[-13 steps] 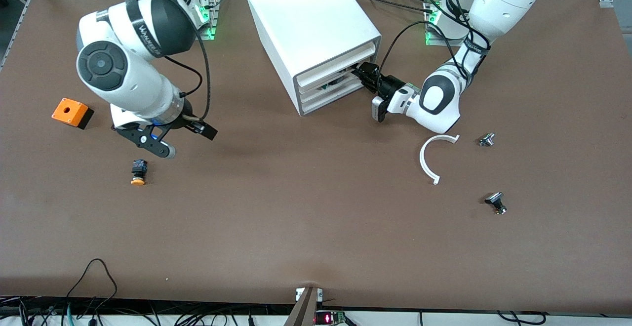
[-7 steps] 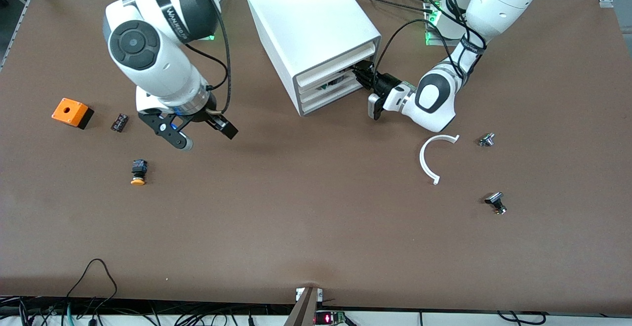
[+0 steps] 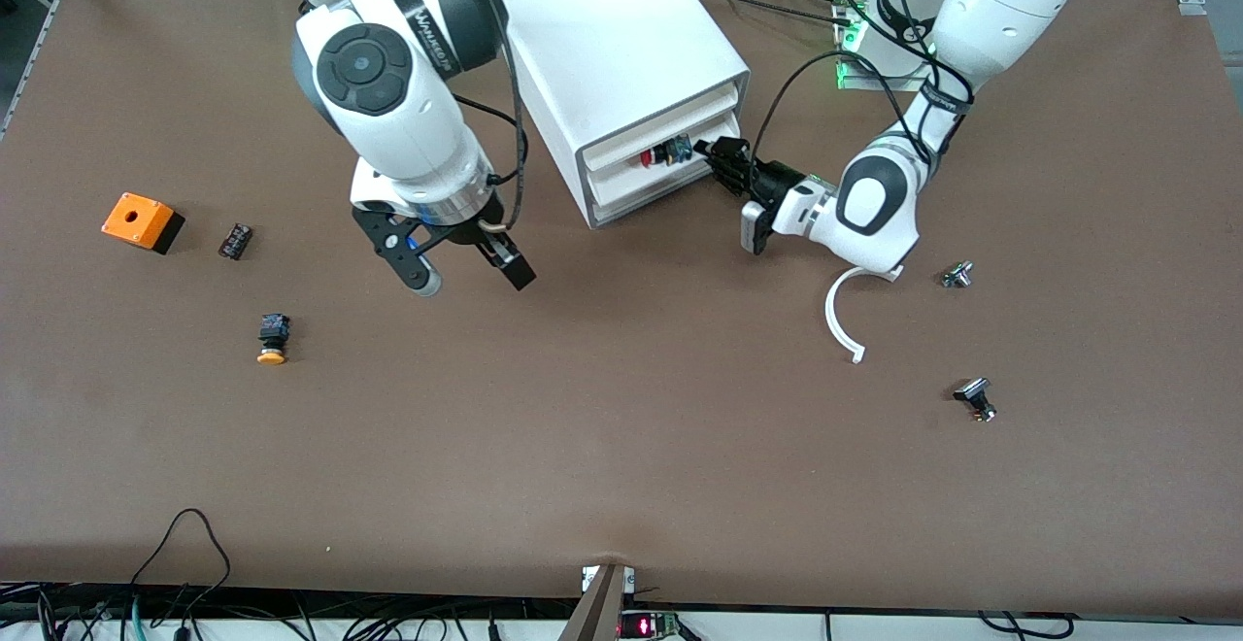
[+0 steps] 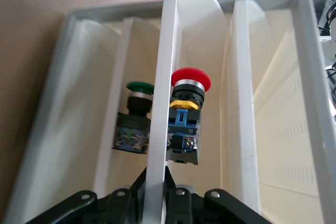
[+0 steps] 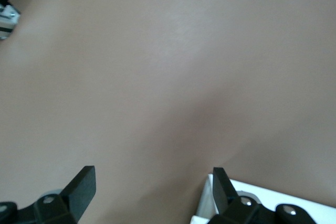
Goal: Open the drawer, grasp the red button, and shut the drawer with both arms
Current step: 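Pull the drawer open with the left gripper while the right gripper approaches, then lower the right gripper into the drawer and grasp the red button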
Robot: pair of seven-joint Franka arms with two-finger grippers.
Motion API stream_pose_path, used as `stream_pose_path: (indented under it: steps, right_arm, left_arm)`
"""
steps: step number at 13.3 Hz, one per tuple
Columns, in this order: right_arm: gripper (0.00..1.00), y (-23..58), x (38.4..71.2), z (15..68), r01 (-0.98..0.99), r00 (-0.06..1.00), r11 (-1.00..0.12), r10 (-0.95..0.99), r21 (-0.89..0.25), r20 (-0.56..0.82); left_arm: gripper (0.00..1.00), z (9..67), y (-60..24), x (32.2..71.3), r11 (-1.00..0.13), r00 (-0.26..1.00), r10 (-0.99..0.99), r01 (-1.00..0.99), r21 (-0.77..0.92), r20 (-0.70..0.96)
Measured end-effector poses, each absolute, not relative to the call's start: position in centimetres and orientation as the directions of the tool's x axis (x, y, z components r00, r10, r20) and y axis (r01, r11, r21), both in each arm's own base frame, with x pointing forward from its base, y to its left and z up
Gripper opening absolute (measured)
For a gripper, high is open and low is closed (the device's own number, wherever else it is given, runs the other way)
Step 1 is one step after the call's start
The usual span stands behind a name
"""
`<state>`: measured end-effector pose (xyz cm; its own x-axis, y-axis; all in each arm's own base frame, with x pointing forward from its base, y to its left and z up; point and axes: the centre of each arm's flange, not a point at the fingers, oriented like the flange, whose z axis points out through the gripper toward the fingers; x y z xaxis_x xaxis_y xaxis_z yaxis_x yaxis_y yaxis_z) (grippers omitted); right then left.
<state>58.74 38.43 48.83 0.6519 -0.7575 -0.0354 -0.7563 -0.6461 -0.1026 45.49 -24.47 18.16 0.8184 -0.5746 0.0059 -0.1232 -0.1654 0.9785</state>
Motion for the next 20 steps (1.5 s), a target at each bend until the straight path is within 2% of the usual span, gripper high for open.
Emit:
stream_pose_path:
  steps: [4, 8, 12, 16, 17, 20]
  right_arm:
    - [0.99, 39.8, 58.6, 48.6, -0.754, 0.653, -0.645, -0.757, -0.123, -0.037]
    - [0.99, 41.9, 58.6, 48.7, -0.76, 0.642, -0.628, -0.766, -0.167, -0.043]
    - [0.99, 47.3, 55.7, 48.6, -0.74, 0.665, -0.647, -0.745, -0.185, -0.056]
    - [0.98, 52.2, 52.1, 47.3, -0.752, 0.653, -0.632, -0.753, -0.188, -0.079]
    - [0.98, 53.7, 51.0, 46.2, -0.761, 0.644, -0.624, -0.76, -0.179, -0.087]
    - [0.98, 57.7, 48.9, 42.0, -0.792, 0.609, -0.594, -0.786, -0.142, -0.106]
  left_arm:
    - [0.11, 20.3, -20.6, 50.9, -0.235, 0.823, -0.568, -0.198, 0.952, 0.031]
    - [0.15, 19.9, -20.2, 51.9, -0.247, 0.824, -0.565, -0.205, 0.947, 0.031]
    - [0.52, 21.4, -19.7, 53.5, -0.281, 0.83, -0.558, -0.222, 0.934, 0.029]
    - [0.94, 29.8, -18.3, 57.9, -0.502, 0.784, -0.605, -0.239, 0.831, -0.14]
    - [1.0, 32.1, -17.9, 58.8, -0.558, 0.782, -0.594, -0.233, 0.796, -0.187]
    - [1.0, 36.8, -15.8, 60.5, -0.729, 0.788, -0.52, -0.207, 0.652, -0.331]
